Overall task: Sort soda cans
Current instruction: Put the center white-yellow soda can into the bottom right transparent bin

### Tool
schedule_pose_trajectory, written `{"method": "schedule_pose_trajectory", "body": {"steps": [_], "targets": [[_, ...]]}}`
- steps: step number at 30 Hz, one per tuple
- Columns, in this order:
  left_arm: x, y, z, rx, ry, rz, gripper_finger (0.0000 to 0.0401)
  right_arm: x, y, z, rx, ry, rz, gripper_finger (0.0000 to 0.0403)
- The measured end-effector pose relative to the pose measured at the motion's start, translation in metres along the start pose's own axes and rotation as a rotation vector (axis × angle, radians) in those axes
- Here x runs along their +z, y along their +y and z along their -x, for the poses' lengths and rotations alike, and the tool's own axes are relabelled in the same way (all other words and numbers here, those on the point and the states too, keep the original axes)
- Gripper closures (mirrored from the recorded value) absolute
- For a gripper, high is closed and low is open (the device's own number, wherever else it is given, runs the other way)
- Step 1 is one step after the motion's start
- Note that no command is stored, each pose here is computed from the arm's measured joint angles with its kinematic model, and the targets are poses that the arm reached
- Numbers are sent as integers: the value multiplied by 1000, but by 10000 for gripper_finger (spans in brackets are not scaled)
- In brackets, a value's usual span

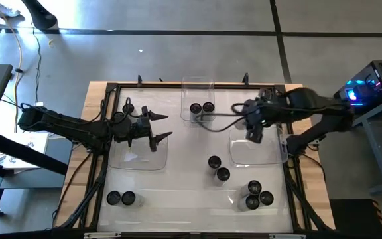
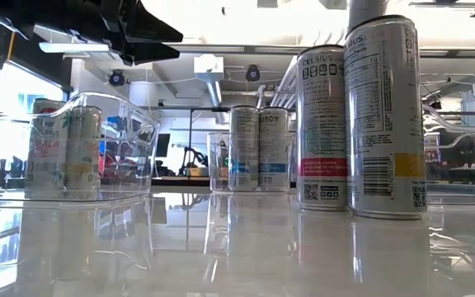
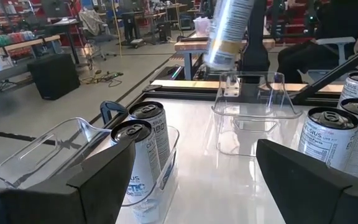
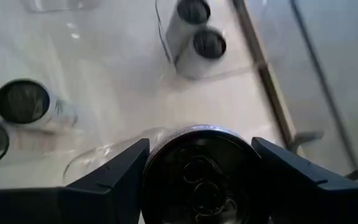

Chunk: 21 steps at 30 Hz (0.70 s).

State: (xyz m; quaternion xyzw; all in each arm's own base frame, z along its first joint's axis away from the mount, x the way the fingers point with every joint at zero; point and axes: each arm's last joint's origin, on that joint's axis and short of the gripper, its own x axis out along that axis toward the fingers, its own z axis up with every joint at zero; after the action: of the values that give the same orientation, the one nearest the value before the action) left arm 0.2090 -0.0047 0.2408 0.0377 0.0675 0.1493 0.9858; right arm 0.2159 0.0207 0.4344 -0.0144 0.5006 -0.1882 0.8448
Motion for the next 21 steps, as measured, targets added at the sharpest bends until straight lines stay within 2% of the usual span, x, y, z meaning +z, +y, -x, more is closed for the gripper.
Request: {"method": "schedule_pose_trajectory", "body": {"steps": [4, 7, 9, 11, 14, 17, 21], "targets": [[0, 0, 0, 0, 0, -3, 71, -17, -5, -5, 115, -17, -63, 163], [0, 0, 0, -1, 1, -2, 71, -40, -4, -28, 88, 93, -78, 163], [0, 0, 0, -1, 3, -3, 71, -50, -3, -43, 87, 98, -94, 163], [0, 0, 0, -1, 1, -3, 71, -51, 2, -60, 141, 61, -124, 163], [0, 0, 0, 0, -3, -6, 71, -55, 9, -86, 191, 80, -112, 163], [1, 0, 0, 0, -7, -6, 71, -52, 11, -104, 190, 83, -102, 163], [1, 0, 0, 0, -8, -5, 71, -52, 13, -127, 155, 173, -63, 163]]}}
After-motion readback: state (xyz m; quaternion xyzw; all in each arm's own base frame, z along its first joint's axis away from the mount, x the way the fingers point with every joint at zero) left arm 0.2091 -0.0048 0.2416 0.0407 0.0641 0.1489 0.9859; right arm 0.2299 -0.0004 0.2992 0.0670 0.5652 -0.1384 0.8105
